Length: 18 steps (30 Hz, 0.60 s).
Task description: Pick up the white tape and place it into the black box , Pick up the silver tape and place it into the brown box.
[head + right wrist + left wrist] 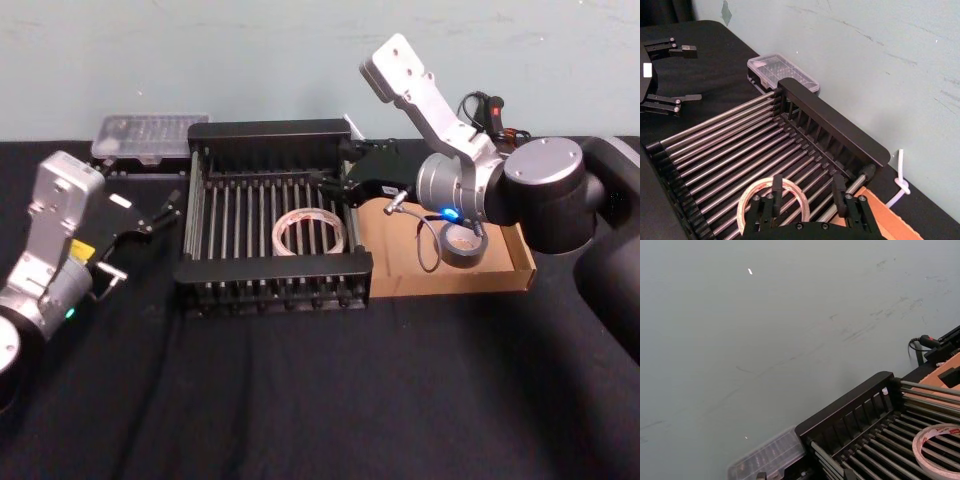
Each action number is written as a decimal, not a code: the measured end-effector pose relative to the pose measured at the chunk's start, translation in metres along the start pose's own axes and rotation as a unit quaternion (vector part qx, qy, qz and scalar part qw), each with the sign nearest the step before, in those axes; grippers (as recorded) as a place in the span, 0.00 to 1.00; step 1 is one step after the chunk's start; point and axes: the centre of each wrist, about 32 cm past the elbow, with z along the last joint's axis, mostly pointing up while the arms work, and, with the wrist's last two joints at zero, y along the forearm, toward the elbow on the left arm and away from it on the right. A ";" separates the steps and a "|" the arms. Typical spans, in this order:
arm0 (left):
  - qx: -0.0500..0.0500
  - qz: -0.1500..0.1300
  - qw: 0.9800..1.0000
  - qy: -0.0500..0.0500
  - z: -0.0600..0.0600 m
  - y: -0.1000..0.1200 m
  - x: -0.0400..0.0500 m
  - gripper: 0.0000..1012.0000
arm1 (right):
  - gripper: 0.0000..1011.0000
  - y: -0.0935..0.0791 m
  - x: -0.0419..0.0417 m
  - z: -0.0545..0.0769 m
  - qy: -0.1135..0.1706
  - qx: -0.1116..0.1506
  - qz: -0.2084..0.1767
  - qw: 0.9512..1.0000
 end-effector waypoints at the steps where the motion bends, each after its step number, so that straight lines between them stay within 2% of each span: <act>1: 0.000 0.000 1.000 0.000 0.000 0.000 0.0000 0.99 | 0.64 0.000 0.0000 0.000 0.000 0.000 0.000 1.000; 4: 0.000 0.000 1.000 0.000 0.000 0.000 0.0000 0.99 | 0.75 0.000 0.0001 0.000 0.000 0.000 0.000 1.000; 6: 0.000 0.000 1.000 0.000 0.000 0.000 0.0000 0.99 | 0.78 0.000 0.0001 0.000 0.000 0.000 0.000 1.000; 9: 0.000 0.000 1.000 0.000 0.000 0.000 0.0000 0.99 | 0.88 0.000 0.0001 0.000 0.000 0.000 0.000 1.000; 11: 0.000 0.000 1.000 0.000 0.000 0.000 0.0000 0.99 | 0.91 0.000 0.0001 0.000 0.000 0.000 0.000 1.000; 12: 0.000 0.000 1.000 0.000 0.000 0.000 0.0000 0.99 | 0.96 0.000 0.0001 0.000 0.000 0.000 0.000 1.000; 18: 0.000 0.000 1.000 0.000 0.000 0.000 0.0000 0.99 | 0.99 -0.005 0.0010 -0.003 0.003 0.010 -0.014 1.000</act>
